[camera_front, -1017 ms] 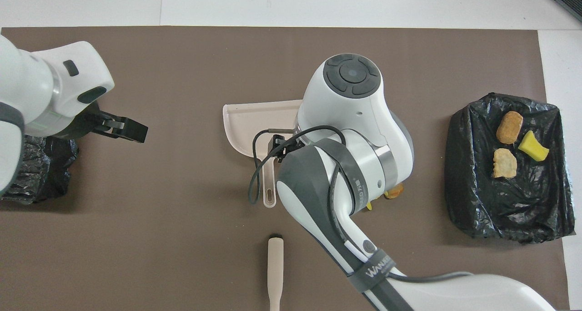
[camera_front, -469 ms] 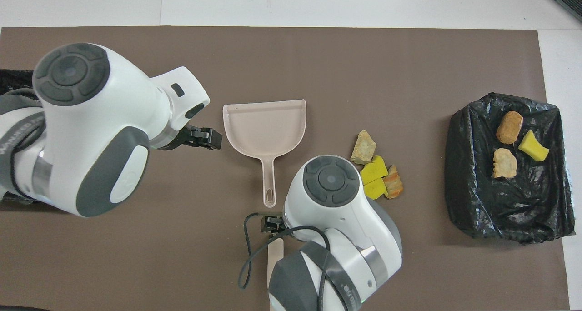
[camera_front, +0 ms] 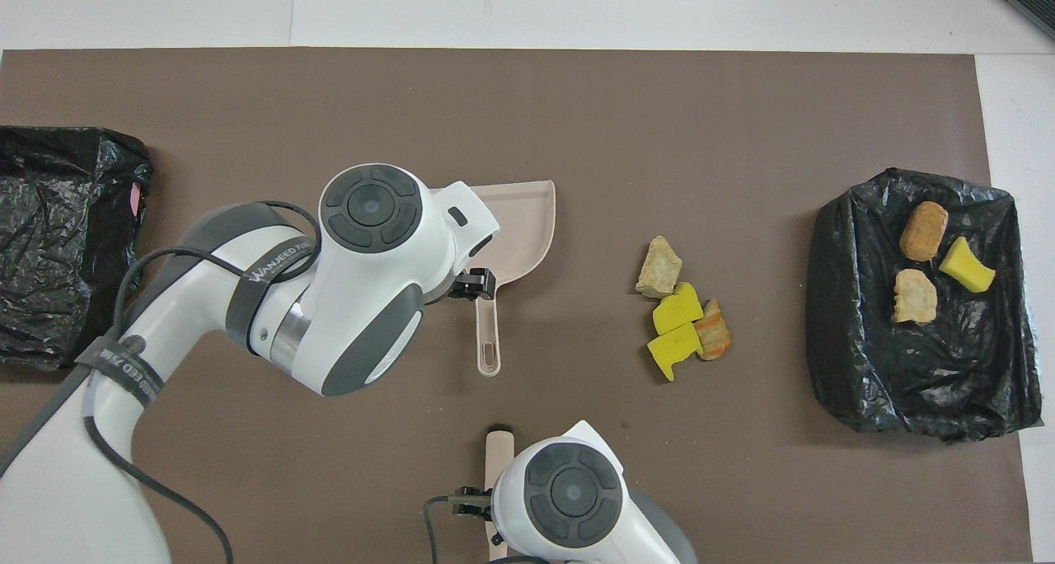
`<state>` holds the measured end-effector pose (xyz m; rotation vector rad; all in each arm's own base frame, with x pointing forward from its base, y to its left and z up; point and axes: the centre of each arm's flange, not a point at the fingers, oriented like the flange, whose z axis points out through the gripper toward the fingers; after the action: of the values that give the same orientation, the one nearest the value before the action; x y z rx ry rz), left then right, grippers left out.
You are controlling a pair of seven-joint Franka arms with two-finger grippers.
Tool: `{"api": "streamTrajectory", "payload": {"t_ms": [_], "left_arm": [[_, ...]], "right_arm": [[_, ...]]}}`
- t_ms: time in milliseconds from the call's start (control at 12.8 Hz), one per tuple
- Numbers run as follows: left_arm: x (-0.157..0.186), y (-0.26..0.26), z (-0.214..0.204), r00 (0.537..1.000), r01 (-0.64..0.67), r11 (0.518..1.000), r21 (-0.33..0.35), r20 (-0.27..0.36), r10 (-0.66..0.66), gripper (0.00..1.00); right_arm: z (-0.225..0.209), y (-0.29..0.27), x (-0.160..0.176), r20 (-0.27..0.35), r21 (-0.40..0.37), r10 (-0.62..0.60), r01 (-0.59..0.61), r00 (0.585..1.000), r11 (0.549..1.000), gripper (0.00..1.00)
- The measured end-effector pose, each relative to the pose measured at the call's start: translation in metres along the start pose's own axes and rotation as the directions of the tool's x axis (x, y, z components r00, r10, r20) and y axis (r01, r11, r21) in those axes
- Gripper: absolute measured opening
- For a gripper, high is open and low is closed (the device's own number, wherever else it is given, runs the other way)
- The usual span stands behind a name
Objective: Sweep and dump trash in bin
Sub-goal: 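Reach the left gripper to the dustpan handle while the right gripper withdraws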
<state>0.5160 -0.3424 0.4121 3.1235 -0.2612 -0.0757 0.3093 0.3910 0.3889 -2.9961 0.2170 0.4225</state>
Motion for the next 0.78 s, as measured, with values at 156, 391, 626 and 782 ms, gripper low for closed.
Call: {"api": "streamTrajectory", "payload": {"t_ms": [156,391,626,782], "left_arm": [[-0.006,0.014,0.019,1.000,0.018,1.000,-0.022,-0.016,-0.018,1.00],[-0.012,0.029,0.034,0.999,0.041,0.998,-0.049,-0.026,-0.042,1.00],[-0.015,0.037,0.047,0.999,0.045,0.998,-0.053,-0.007,-0.045,1.00],[-0.015,0.042,0.055,0.999,0.048,0.998,-0.051,-0.005,-0.048,1.00]], "right_arm": [[0.026,-0.005,-0.021,-0.010,-0.012,0.026,-0.026,1.000,1.000,1.00],[0.056,-0.007,-0.052,0.023,-0.020,0.059,-0.059,0.998,0.998,1.00],[0.075,-0.005,-0.082,0.033,0.013,0.068,-0.068,0.997,0.998,1.00],[0.091,-0.001,-0.098,0.017,0.017,0.069,-0.069,0.997,0.997,1.00]]}}
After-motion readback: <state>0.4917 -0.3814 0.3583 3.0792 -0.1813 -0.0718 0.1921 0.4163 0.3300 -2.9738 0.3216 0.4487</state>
